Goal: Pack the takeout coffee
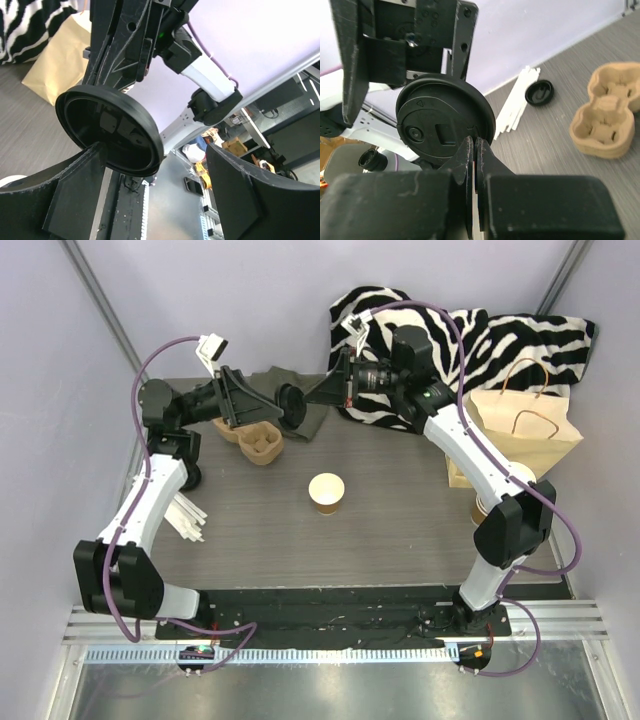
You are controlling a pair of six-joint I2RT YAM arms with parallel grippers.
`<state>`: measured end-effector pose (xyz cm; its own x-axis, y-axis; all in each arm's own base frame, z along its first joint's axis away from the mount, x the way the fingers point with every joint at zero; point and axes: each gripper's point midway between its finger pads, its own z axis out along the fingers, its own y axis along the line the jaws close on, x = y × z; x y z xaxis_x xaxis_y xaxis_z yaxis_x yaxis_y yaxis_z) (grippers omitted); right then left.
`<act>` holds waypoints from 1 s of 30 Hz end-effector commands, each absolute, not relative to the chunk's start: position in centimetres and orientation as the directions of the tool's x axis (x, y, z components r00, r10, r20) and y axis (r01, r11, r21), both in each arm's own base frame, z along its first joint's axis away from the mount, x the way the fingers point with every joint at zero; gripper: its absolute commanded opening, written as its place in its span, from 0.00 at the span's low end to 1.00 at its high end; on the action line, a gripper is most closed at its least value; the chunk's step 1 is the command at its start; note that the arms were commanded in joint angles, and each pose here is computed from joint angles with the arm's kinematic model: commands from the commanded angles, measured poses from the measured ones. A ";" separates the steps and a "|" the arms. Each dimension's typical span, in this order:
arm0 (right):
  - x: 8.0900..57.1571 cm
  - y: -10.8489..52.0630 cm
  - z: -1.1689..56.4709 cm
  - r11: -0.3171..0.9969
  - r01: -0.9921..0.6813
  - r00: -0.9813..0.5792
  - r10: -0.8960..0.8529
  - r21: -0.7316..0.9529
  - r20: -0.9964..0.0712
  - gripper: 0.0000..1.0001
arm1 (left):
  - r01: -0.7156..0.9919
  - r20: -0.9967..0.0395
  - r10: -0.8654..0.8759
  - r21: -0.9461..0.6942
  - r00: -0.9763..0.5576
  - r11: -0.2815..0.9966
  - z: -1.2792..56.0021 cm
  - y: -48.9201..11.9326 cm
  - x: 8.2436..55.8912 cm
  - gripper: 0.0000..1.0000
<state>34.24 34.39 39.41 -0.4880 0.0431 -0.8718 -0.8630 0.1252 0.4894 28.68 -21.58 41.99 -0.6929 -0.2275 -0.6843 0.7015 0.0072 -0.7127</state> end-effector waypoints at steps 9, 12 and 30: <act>33.6 29.2 34.7 0.422 -0.840 -0.441 -0.168 0.340 -0.882 0.01 | 0.553 -0.762 -0.258 -0.620 -0.595 0.556 34.0 -15.0 31.8 0.92; 33.3 27.6 31.7 0.490 -0.812 -0.487 -0.267 0.318 -0.832 0.01 | 0.504 -0.836 -0.166 -0.460 -0.523 0.731 31.8 -12.4 32.5 0.96; 32.1 25.3 21.3 0.605 -0.769 -0.612 -0.604 0.207 -0.511 0.01 | 0.268 -0.712 -0.064 -0.344 -0.699 0.900 28.4 -9.6 34.2 1.00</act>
